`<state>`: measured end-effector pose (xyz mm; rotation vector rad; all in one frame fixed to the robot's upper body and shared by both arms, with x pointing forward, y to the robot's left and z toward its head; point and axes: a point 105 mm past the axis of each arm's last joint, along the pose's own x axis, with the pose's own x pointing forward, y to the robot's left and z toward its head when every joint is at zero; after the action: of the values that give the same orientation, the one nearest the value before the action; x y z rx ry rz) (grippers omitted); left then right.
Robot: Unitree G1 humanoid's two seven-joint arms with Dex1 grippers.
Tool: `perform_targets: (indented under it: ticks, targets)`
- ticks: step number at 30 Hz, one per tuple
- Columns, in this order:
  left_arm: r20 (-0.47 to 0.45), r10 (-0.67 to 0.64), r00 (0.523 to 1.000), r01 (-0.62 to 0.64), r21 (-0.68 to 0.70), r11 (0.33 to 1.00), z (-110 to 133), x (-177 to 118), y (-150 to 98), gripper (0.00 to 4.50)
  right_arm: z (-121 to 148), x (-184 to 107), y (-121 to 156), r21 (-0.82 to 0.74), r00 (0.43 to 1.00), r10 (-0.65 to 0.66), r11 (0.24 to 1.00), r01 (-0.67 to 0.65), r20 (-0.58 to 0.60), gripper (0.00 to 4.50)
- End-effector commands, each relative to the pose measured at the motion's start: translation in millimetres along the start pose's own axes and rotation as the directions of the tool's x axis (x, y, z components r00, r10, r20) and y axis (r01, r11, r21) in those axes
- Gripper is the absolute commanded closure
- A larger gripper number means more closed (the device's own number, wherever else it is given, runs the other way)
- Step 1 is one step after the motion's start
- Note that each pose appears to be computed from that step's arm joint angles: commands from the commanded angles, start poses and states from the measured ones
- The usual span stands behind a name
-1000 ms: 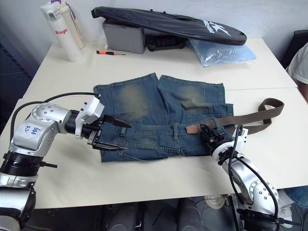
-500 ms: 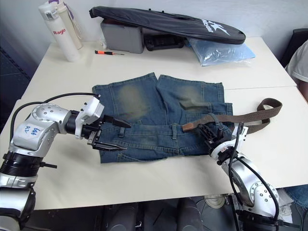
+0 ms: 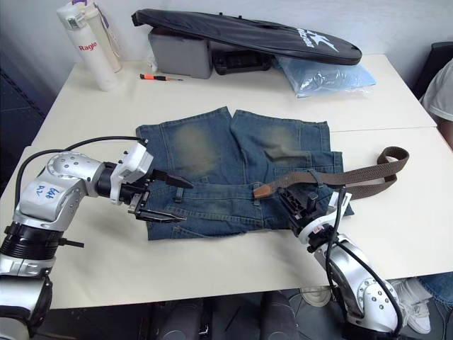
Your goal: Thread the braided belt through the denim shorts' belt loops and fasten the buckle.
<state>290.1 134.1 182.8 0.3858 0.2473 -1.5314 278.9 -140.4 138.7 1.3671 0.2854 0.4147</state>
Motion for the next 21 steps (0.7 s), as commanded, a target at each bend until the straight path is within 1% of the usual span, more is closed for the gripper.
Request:
perform_targets:
  ticks: [1, 3, 5, 6, 7, 9, 12, 13, 16, 21]
  targets:
    - [-0.001, 0.015, 1.000, -0.015, 0.035, 0.999, 8, -7, 1, 0.00, -27, -1, 44, -0.002, 0.976, 0.180, 0.983, -0.181, -0.123, 4.47]
    - [-0.002, 0.015, 1.000, -0.015, 0.035, 0.999, 8, -6, 1, 0.00, -43, -1, 49, -0.015, 0.962, 0.189, 0.981, -0.196, -0.198, 4.47]
    - [-0.001, 0.014, 1.000, -0.014, 0.035, 0.999, 8, -6, 1, 0.00, -49, 0, 47, -0.017, 0.958, 0.176, 0.983, -0.185, -0.225, 4.47]
    - [-0.001, 0.015, 1.000, -0.015, 0.036, 0.999, 8, -6, 1, 0.00, -48, 1, 45, -0.017, 0.960, 0.168, 0.984, -0.176, -0.222, 4.47]
    - [-0.001, 0.015, 1.000, -0.015, 0.036, 0.999, 8, -6, 0, 0.00, -44, 1, 42, -0.016, 0.965, 0.155, 0.987, -0.162, -0.210, 4.47]
    - [0.000, 0.016, 1.000, -0.016, 0.036, 0.999, 8, -6, 0, 0.00, -28, 3, 36, -0.015, 0.981, 0.129, 0.991, -0.133, -0.146, 4.47]
    - [0.001, 0.015, 1.000, -0.015, 0.034, 0.999, 8, -6, 0, 0.00, 8, 2, 32, -0.001, 0.993, 0.117, 0.993, -0.117, 0.019, 4.47]
    - [0.001, 0.014, 1.000, -0.014, 0.033, 0.999, 8, -5, -1, 0.00, 15, 0, 31, -0.006, 0.992, 0.116, 0.993, -0.116, 0.049, 4.47]
    - [0.001, 0.011, 1.000, -0.011, 0.032, 0.999, 7, -5, -1, 0.00, 21, -4, 26, -0.045, 0.994, 0.095, 0.995, -0.092, 0.062, 4.47]
    - [0.003, 0.004, 1.000, -0.004, 0.036, 0.999, 8, -3, 1, 0.00, 9, -7, 3, -0.059, 1.000, 0.010, 0.998, -0.008, 0.021, 4.47]
